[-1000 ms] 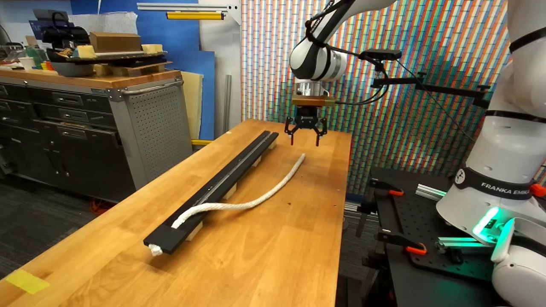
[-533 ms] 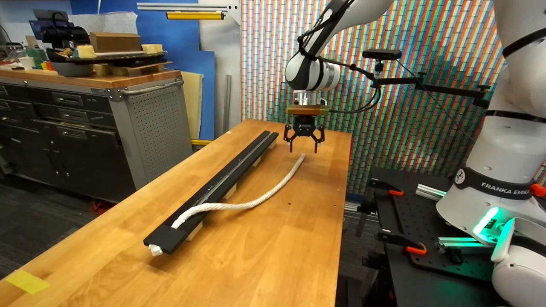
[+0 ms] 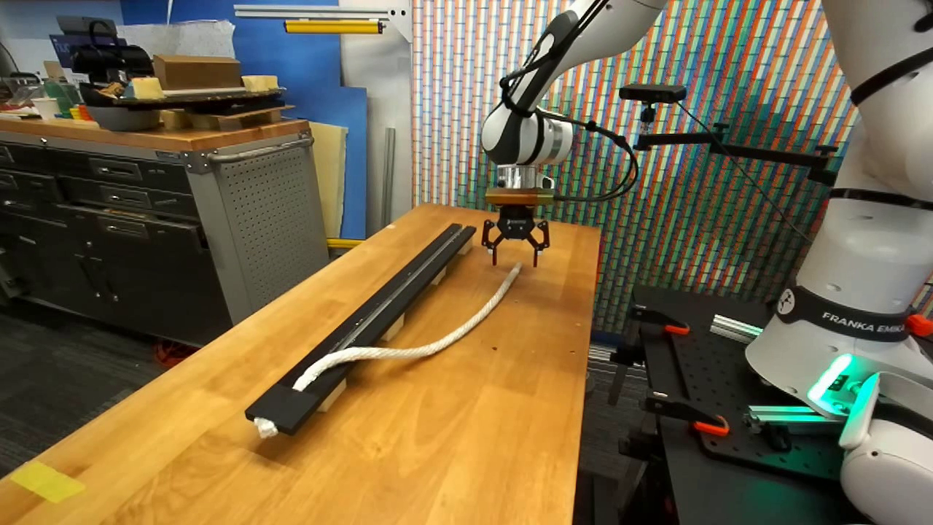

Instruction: Put the white rope in the black groove

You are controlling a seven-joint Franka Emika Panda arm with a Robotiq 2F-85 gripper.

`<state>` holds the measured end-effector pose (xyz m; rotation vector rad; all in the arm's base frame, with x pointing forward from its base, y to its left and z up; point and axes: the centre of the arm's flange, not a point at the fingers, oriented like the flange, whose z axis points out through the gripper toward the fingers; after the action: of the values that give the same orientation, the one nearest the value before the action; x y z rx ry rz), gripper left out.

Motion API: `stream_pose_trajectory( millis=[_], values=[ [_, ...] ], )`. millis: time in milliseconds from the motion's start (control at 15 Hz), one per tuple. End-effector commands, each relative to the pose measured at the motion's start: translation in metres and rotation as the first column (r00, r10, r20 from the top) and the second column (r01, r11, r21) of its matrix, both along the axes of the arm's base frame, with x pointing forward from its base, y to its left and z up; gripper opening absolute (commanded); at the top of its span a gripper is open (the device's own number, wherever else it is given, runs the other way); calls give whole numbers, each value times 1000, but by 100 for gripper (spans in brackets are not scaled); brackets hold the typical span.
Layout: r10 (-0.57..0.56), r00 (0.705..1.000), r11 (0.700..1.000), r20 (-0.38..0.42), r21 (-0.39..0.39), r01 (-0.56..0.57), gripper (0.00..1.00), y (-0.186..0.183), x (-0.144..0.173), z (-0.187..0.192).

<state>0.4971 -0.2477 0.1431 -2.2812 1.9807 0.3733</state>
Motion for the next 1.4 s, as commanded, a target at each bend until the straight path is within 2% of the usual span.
stream_pose_trajectory(
  millis=[0,67,200,800,933,1333],
  values=[
    [-46,999,999,2,-9,46,100,-11,10,-7],
    [-52,999,999,-5,-14,52,100,-11,10,-9],
    [-61,998,998,-8,-15,61,73,-13,10,-12],
    [-62,998,998,26,-28,63,2,-12,10,0],
    [-63,997,998,35,-29,64,0,-13,9,2],
    [-95,993,992,75,-72,100,3,-18,2,26]
  ],
)
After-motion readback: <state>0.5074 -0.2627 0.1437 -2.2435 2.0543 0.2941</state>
